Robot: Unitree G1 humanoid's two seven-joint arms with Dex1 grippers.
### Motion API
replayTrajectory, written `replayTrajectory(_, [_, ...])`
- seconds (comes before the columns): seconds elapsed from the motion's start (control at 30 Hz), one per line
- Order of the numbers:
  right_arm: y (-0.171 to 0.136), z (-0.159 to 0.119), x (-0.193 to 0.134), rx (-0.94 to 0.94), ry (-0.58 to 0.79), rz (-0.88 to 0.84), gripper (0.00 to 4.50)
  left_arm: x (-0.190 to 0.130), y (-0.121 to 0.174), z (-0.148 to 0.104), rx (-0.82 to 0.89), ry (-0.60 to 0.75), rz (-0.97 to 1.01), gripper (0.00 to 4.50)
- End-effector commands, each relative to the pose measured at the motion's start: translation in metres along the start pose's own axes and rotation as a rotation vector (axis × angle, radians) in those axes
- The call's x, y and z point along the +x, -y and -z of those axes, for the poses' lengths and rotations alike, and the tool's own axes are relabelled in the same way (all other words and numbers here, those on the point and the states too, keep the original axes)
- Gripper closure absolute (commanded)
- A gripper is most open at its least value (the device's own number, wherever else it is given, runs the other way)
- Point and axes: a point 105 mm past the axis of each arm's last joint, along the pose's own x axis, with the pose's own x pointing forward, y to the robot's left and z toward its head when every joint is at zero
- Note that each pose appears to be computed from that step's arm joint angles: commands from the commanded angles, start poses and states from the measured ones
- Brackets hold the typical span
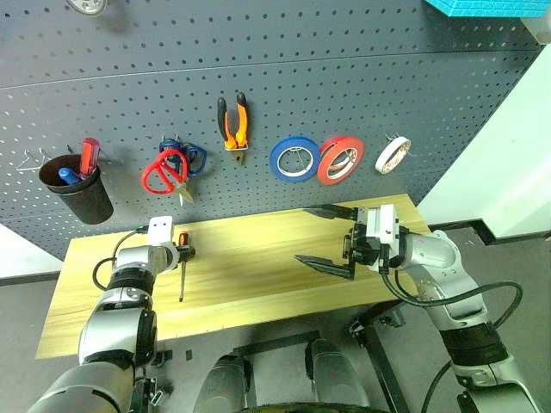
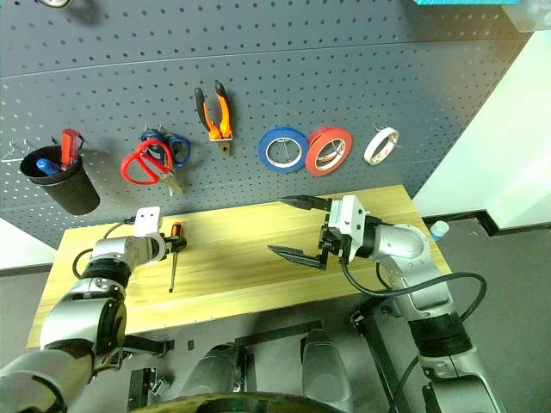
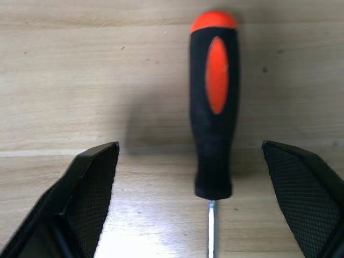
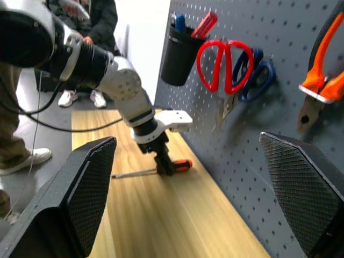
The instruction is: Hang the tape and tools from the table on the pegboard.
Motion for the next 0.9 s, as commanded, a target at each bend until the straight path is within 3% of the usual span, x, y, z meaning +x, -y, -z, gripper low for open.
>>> replayTrajectory(0.03, [-0.007, -0.002, -0.003, -0.017, -0.032, -0.039, 0.0, -0.002, 0.001, -0.016, 0.005, 0.05, -0.004, 1.27])
replayTrajectory(0.27, [-0.009, 0.003, -0.006, -0.018, -0.069, -0.057, 0.0, -0.001, 0.004, -0.018, 0.002, 0.05, 0.004, 3.77])
replayTrajectory(0.53, [-0.006, 0.002, -0.004, -0.033, -0.069, -0.054, 0.0, -0.002, -0.004, -0.011, 0.006, 0.022, 0.003, 3.87])
replayTrajectory(0.67, [-0.003, 0.0, -0.006, -0.045, -0.068, -0.043, 0.0, -0.018, -0.007, -0.008, 0.044, 0.102, 0.133, 3.87])
replayTrajectory(0.77, [-0.001, 0.0, -0.008, -0.047, -0.07, -0.039, 0.0, -0.05, -0.014, 0.007, 0.087, 0.192, 0.225, 3.87])
replayTrajectory(0.9, [0.001, -0.001, -0.004, -0.044, -0.05, -0.053, 0.0, -0.109, -0.027, 0.008, 0.121, 0.436, 0.34, 3.87])
